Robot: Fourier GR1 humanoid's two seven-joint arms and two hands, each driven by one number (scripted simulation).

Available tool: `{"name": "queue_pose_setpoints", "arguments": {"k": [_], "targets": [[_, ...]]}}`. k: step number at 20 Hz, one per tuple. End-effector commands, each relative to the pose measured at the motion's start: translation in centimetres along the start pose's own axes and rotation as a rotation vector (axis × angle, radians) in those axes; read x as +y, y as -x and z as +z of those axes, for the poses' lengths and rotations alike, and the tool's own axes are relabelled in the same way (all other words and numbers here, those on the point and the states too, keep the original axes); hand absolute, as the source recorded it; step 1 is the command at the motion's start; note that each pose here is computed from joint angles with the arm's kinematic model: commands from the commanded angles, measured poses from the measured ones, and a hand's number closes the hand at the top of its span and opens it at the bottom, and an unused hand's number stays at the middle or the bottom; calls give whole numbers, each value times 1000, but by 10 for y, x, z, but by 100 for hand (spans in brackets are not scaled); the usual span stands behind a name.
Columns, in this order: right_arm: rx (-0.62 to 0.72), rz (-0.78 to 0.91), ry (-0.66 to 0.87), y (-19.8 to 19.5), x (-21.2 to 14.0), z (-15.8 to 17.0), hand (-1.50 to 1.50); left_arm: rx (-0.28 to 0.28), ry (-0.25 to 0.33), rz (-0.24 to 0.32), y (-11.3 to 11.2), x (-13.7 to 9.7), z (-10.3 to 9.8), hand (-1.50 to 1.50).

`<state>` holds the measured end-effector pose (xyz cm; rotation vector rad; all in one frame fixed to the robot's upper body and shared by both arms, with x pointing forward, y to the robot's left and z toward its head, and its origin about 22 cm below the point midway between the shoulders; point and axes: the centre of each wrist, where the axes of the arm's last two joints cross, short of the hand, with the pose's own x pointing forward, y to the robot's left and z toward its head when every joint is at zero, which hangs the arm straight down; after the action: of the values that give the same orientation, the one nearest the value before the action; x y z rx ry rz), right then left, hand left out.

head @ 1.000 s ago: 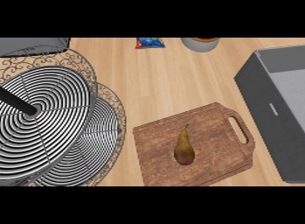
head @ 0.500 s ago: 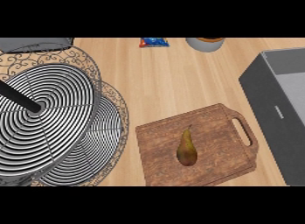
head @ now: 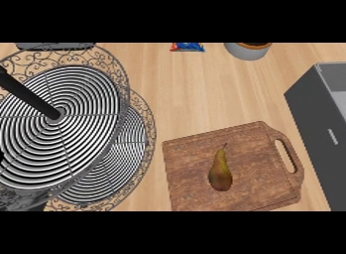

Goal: Pick the lemon from the cutting board and place it in the cardboard box

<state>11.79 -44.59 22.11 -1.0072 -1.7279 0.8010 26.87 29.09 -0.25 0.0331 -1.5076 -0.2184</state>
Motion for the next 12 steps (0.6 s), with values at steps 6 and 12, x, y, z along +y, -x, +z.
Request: {"name": "queue_pose_setpoints", "arguments": {"k": [6, 12], "targets": [[98, -8, 53, 15, -23, -25, 150, -138, 167, -105, -49, -51, -28, 0], [127, 96, 22, 30, -26, -39, 150, -153, 202, -107, -58, -63, -33, 0]]}}
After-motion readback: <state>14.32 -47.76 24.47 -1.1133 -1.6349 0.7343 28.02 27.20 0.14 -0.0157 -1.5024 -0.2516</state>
